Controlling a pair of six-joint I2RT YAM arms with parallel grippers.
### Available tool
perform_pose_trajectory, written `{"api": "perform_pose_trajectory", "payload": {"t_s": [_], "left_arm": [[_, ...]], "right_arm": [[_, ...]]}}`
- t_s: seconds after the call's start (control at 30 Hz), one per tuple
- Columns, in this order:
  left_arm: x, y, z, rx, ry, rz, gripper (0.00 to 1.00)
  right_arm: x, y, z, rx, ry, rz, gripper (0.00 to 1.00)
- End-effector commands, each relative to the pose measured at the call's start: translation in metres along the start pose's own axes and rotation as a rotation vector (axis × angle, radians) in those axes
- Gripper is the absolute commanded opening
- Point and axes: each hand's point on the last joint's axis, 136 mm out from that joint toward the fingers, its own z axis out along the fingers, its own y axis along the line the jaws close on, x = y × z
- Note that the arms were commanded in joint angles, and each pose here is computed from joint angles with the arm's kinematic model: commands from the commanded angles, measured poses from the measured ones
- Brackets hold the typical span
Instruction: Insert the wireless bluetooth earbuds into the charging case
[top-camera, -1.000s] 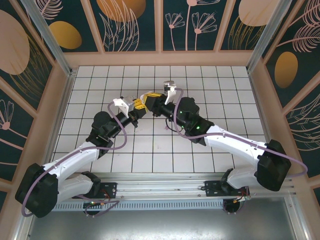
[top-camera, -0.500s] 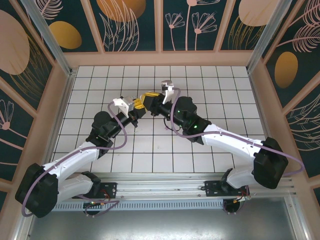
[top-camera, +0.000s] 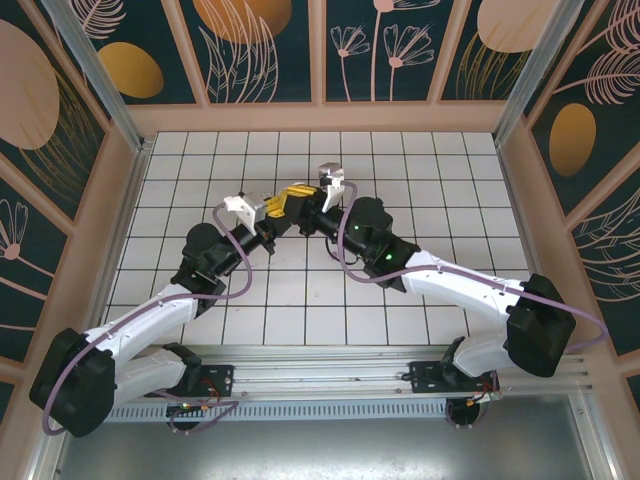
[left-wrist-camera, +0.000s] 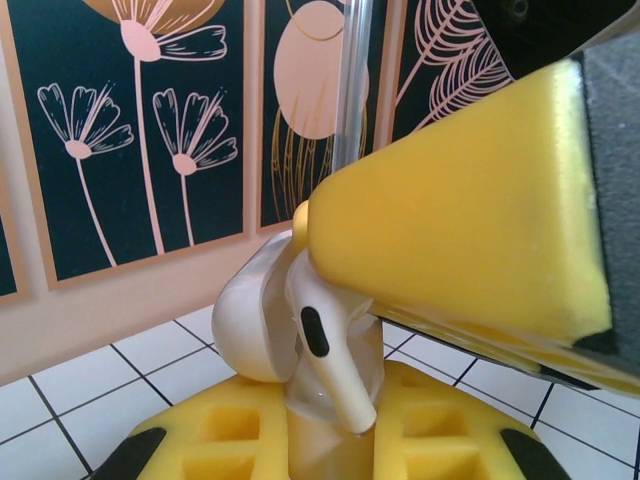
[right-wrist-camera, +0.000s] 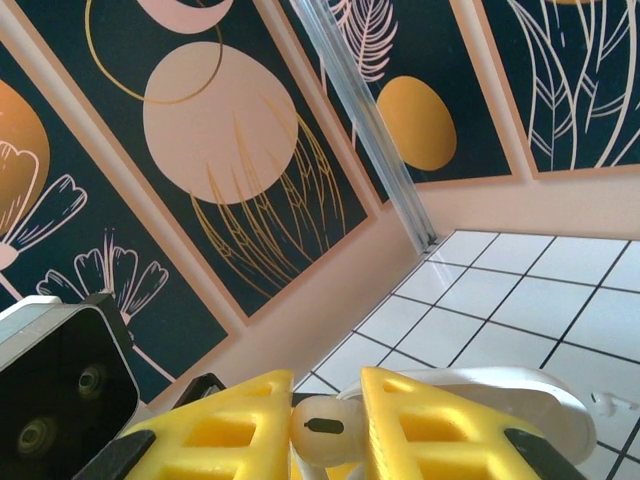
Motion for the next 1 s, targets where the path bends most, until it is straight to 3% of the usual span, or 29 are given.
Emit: {"api": "perform_pose_trajectory", "payload": {"t_s": [0.0, 0.37, 0.97], "left_arm": [[-0.040, -0.014, -0.003, 0.059, -0.116, 0.015, 0.00], [-0.030, -0.020, -0.006, 0.089, -0.092, -0.010, 0.00], [-0.039, -0.021, -0.007, 0.088, -0.109, 0.014, 0.00]], "right_arm": [[-0.006, -0.004, -0.005, 0.026, -0.046, -0.026, 0.23], [-0.016, -0.002, -0.010, 0.025, -0.080, -0.100, 0.24], [0.016, -0.011, -0.011, 0.015, -0.019, -0.117, 0.24]]}}
